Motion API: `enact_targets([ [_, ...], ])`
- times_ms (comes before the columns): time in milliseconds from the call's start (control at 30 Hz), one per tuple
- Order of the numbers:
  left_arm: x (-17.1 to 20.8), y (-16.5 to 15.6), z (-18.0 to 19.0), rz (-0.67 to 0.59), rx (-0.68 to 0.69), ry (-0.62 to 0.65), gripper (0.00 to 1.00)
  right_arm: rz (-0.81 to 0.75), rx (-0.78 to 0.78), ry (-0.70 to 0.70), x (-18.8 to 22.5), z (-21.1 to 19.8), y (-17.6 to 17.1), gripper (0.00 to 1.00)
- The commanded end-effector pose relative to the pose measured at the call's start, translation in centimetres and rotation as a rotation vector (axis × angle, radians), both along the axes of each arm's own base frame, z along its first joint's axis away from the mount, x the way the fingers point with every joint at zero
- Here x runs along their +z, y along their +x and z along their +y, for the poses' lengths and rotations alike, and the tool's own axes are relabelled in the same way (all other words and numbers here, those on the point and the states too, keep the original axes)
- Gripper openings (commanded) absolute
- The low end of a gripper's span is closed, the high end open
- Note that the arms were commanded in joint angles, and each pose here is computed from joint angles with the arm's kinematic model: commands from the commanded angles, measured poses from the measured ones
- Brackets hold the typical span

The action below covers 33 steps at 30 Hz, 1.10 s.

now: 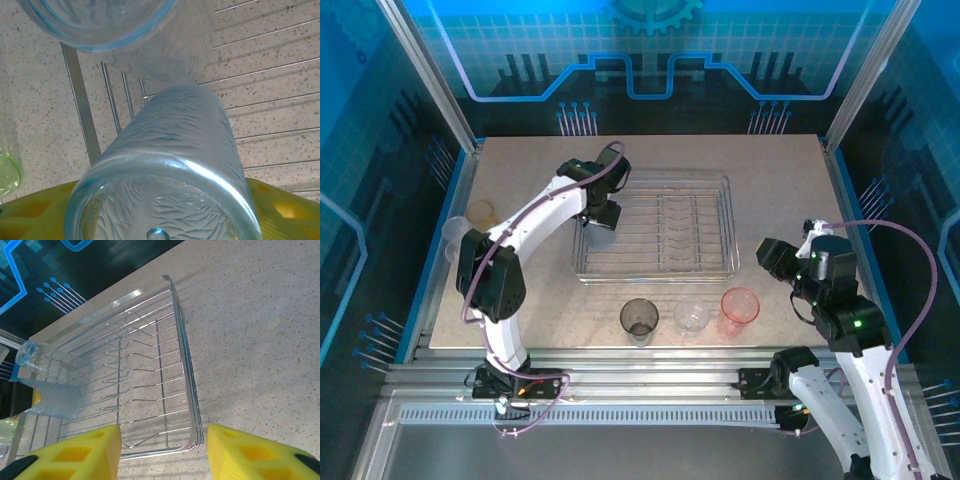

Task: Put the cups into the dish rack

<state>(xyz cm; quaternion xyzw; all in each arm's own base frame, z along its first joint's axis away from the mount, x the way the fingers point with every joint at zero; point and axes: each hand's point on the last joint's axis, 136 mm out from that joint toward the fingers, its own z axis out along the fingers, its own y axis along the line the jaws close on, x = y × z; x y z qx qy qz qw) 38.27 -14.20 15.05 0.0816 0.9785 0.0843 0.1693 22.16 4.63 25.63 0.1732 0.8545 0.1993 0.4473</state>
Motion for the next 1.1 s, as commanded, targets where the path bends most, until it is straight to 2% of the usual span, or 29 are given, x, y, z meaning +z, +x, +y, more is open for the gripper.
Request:
enact_targets([
  [0,0.4,0.7,0.7,-0.013,-0.002,0.053,0.36,-0.007,-0.026,-0.025,0.2,-0.8,-0.3,0.50],
  [167,-0.3,0.5,0.2,0.030,-0.006,0.010,0.45,-0.002,-0.033,-0.031,0.2,-0.9,-0.3,0.50],
  [333,-0.8,0.3,0.4,0.061,-0.010,0.026,0.56,0.023,-0.047,0.006,-0.2,-0.8,-0.2,0.53],
  [367,-0.8,0.3,0.4,0.062,-0.012,0.027,0.62,0.028,-0.049,0.014,-0.3,-0.7,-0.1,0.53],
  [467,-0.5,0.3,0.5,0.058,-0.018,0.025,0.90,0.032,-0.020,0.020,-0.3,-0.2,0.2,0.53],
  [533,-0.1,0.4,0.5,0.045,-0.018,0.019,0.99,0.011,0.007,0.016,0.9,0.2,0.3,0.53],
  [900,3.4,0.6,0.1,-0.054,-0.018,-0.056,0.99,0.050,0.112,0.028,1.1,2.0,1.1,0.55],
  [1067,6.7,0.2,0.2,-0.144,-0.007,-0.135,1.00,0.065,0.144,0.047,0.9,2.7,1.3,0.55],
])
